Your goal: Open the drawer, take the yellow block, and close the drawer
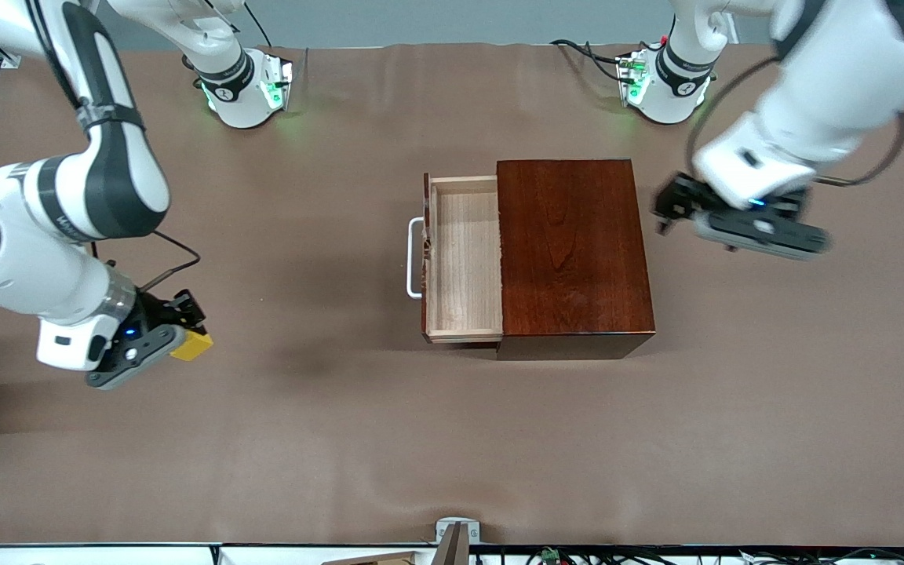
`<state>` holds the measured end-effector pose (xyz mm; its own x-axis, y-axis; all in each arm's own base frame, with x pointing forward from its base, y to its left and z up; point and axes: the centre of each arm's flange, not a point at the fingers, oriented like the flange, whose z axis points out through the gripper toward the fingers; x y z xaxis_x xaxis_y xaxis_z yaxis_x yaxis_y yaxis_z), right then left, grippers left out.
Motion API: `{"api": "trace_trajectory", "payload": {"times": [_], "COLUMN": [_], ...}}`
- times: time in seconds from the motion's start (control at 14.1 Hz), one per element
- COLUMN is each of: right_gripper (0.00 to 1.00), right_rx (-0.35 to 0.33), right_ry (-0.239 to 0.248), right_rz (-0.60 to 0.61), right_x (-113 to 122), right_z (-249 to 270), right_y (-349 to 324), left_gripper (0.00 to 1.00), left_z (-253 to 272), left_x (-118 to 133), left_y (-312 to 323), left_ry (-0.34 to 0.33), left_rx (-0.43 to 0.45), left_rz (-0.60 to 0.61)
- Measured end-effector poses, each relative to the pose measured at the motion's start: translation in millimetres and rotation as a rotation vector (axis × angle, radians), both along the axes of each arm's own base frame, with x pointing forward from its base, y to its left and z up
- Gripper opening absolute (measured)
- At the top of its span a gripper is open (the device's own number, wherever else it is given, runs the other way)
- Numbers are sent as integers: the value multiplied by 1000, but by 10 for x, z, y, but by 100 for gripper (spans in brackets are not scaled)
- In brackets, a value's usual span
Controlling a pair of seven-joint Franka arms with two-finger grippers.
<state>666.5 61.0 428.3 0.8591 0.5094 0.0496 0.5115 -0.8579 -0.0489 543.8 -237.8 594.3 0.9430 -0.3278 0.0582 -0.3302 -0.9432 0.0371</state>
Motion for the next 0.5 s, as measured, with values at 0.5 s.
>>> {"api": "trace_trajectory", "payload": {"times": [0.5], "right_gripper": [56], "right_rx": [-35], "right_ry": [78], "right_rz": [-360], "right_x": [-50], "right_z": [-266], "right_y": [-786], "left_gripper": [100], "left_z": [-240], "left_x": [-909], "left_y": [-1675], "left_ry": [27], "left_rx": [-13], "left_rz": [-292]}}
